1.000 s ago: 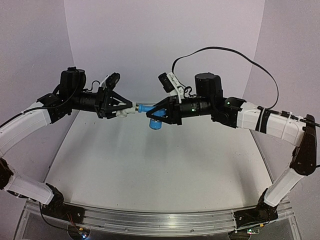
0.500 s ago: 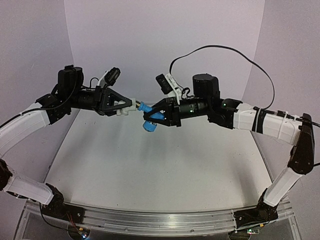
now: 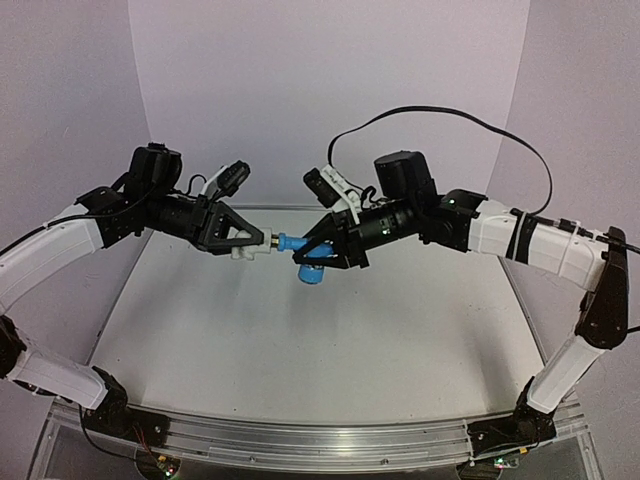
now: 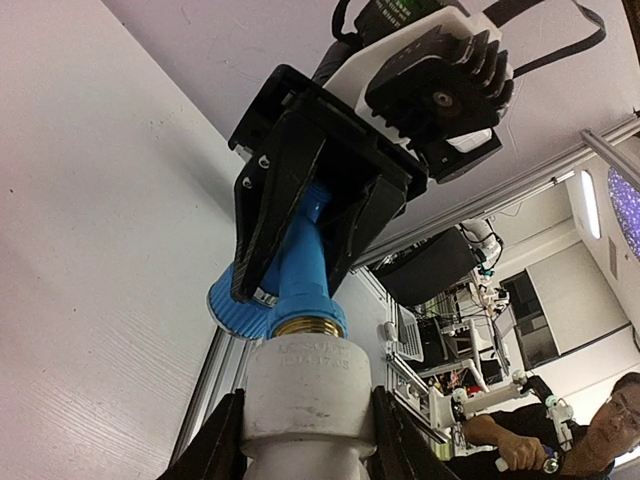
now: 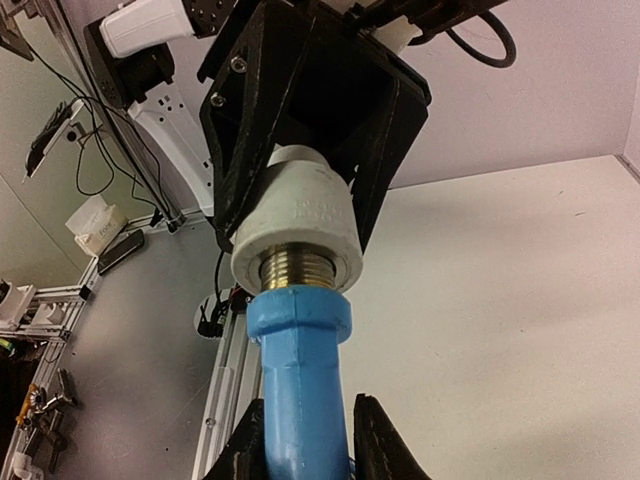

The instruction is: Install the water faucets

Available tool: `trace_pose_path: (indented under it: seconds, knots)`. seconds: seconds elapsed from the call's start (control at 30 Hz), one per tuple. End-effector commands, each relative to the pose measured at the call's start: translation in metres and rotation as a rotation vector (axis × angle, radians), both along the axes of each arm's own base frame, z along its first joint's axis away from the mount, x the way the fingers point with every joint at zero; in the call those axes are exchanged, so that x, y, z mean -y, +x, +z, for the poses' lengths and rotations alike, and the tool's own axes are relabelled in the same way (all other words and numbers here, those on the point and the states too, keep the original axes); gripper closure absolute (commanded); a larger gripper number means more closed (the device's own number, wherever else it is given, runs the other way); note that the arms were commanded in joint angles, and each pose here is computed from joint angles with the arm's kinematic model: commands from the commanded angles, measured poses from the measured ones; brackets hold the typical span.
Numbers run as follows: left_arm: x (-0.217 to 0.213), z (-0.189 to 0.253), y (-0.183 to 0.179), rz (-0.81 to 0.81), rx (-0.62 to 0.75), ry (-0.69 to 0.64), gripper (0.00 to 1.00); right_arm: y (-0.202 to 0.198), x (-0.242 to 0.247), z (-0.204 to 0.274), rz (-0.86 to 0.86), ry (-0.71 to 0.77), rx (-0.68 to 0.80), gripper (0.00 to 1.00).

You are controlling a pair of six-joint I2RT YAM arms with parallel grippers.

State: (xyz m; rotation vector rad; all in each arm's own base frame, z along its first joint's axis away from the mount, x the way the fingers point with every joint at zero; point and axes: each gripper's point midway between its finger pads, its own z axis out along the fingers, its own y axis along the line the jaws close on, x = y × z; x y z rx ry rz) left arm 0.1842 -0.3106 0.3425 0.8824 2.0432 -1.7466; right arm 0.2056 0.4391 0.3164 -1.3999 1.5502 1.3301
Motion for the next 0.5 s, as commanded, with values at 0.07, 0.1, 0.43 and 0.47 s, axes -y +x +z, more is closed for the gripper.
trace_pose_path:
  seconds: [0.07,0.1,0.43,0.47]
  knots:
    - [0.011,-0.014,-0.009,-0.045,-0.041,0.064,1.0,-0.02,-0.012,0.087,0.086,0.233,0.205,1.0]
    - [0.011,-0.013,-0.008,-0.041,-0.036,0.064,1.0,-0.02,-0.013,0.087,0.084,0.233,0.192,1.0]
    - [0.011,-0.009,0.003,0.014,0.075,0.074,1.0,-0.023,-0.02,0.096,0.12,0.299,0.083,1.0]
    - [0.01,-0.008,0.002,0.017,0.089,0.073,1.0,-0.023,-0.021,0.096,0.124,0.299,0.075,1.0]
